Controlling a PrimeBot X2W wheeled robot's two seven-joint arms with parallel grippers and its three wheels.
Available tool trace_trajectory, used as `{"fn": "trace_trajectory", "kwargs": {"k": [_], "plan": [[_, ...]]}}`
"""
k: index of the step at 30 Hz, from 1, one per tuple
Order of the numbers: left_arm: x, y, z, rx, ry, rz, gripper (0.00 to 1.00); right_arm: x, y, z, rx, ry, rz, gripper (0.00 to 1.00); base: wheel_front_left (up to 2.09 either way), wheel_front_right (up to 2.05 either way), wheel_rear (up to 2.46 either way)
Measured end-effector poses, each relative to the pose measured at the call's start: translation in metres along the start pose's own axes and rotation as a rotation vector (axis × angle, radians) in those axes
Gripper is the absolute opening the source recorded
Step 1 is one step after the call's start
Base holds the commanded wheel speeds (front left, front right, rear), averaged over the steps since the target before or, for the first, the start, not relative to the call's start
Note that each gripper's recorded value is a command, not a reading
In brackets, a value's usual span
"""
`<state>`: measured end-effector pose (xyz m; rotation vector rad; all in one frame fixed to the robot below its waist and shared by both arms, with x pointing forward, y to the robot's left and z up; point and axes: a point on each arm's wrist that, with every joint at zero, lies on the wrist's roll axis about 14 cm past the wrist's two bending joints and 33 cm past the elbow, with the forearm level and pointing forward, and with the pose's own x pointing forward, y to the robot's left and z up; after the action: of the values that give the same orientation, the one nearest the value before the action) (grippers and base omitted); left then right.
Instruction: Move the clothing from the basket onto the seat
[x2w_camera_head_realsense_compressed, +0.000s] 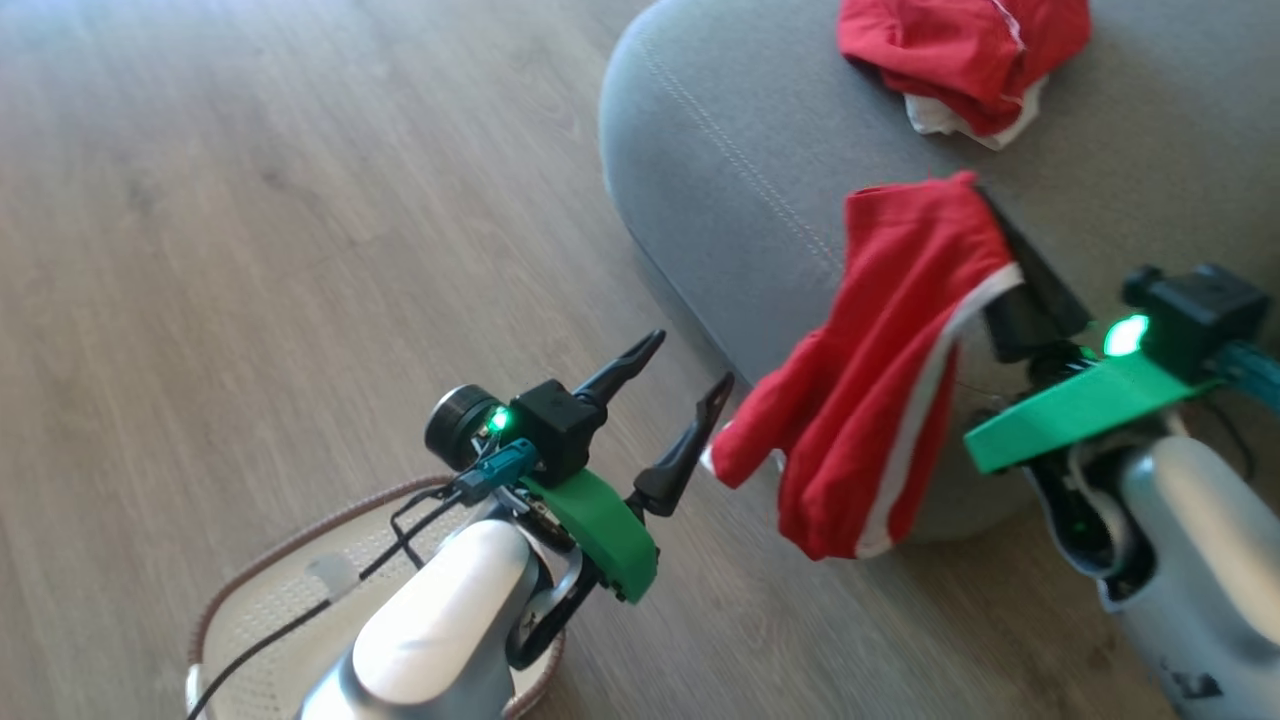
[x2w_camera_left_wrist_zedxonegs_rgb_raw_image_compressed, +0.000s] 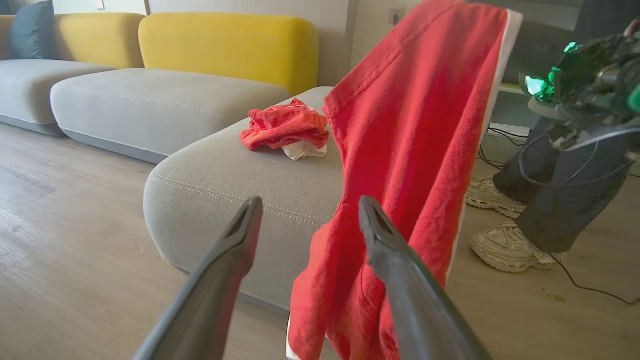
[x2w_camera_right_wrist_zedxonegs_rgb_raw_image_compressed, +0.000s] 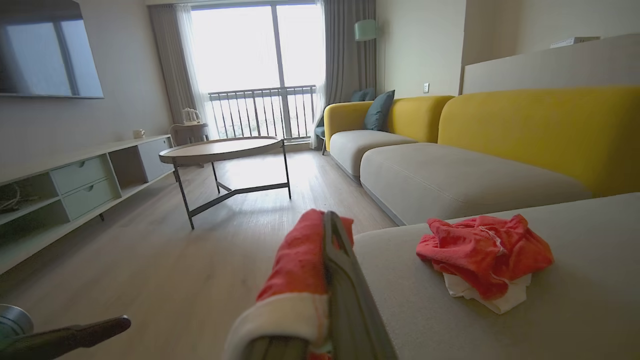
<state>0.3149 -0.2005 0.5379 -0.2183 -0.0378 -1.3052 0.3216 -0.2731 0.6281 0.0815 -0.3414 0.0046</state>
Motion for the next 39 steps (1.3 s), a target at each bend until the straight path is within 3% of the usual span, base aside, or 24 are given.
{"fn": "trace_trajectory", "kwargs": {"k": [7, 15, 28, 39], "plan": [[0.004, -0.004, -0.014, -0.038, 0.018, -0.033, 1.00, -0.014, -0.024, -0.009, -0.025, 0.029, -0.094, 0.00, 0.00, 0.00, 0.00], [0.008, 0.003, -0.026, -0.069, 0.025, -0.047, 1.00, 0.003, -0.060, 0.007, -0.168, -0.001, -0.177, 0.00, 0.00, 0.00, 0.00], [-0.002, 0.024, -0.069, -0.150, 0.088, -0.058, 1.00, 0.115, -0.113, 0.086, -0.519, -0.161, -0.187, 0.00, 0.00, 0.00, 0.00], [-0.020, 0.045, -0.109, -0.200, 0.155, -0.035, 1.00, 0.196, -0.164, 0.172, -0.719, -0.266, -0.330, 0.00, 0.00, 0.00, 0.00]]}}
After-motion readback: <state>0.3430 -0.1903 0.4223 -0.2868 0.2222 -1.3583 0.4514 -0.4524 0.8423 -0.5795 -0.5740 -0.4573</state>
